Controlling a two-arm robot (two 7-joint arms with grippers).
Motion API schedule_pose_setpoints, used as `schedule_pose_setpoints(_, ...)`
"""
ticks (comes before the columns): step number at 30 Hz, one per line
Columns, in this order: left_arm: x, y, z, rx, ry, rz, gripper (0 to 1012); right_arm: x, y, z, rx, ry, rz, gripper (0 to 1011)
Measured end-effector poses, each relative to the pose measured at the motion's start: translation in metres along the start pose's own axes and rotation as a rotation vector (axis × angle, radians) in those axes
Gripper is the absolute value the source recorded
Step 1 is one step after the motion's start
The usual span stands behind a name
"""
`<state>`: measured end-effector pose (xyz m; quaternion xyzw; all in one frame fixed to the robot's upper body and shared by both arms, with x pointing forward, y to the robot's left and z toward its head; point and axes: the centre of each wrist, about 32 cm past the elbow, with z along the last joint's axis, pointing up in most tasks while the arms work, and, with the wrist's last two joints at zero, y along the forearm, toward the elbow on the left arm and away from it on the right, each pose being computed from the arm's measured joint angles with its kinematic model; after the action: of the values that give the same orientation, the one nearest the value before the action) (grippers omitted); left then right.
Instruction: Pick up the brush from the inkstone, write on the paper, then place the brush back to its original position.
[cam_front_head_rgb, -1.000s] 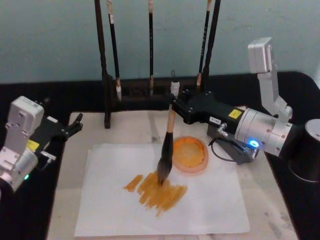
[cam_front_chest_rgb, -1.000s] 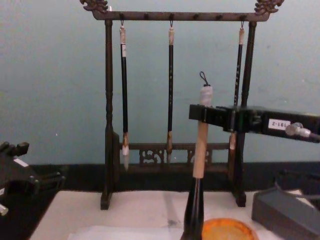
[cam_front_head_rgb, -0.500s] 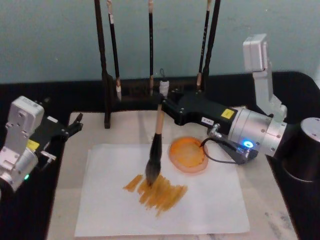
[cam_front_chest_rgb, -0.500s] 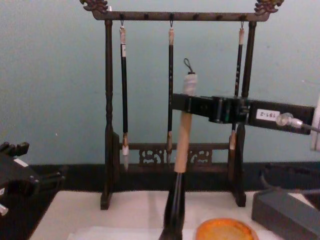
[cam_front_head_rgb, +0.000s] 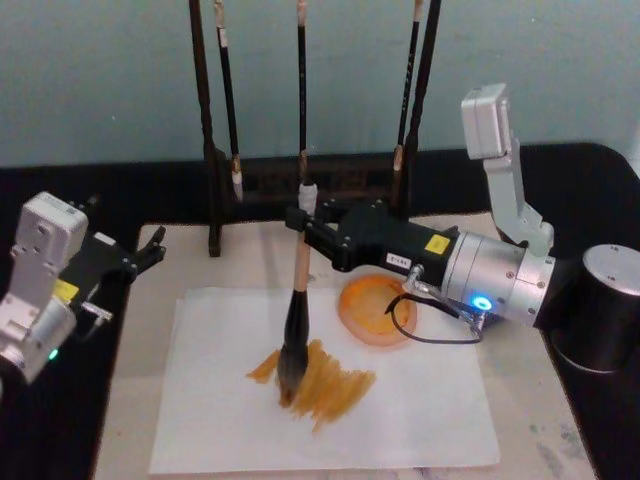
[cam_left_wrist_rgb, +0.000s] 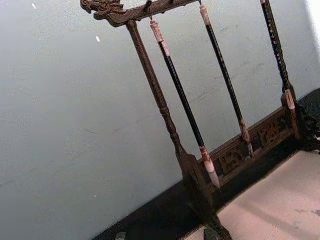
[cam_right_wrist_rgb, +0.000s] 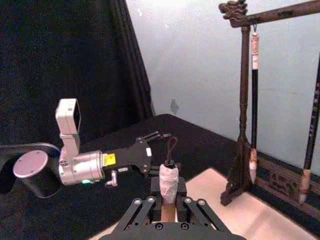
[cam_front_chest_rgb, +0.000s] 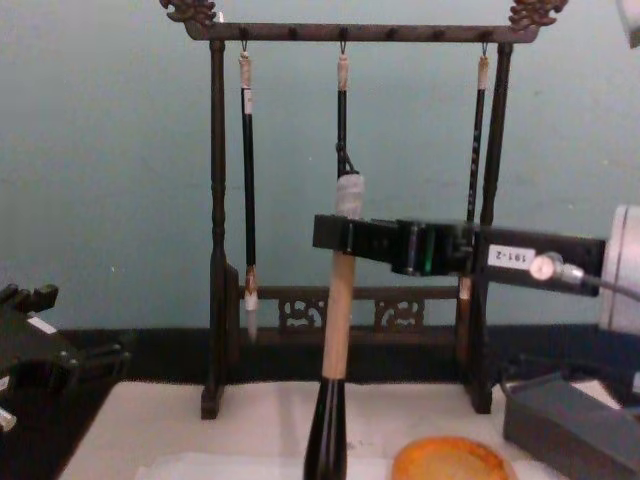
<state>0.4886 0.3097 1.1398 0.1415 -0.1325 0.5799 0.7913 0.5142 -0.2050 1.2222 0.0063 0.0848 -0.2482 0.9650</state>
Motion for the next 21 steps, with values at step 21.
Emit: schedule_pose_setpoints(21,0.0,0.0,0.0,0.0,0.0,0.0,1010,0.021,-0.012,-0.006,0.012,0.01,-0.111,156)
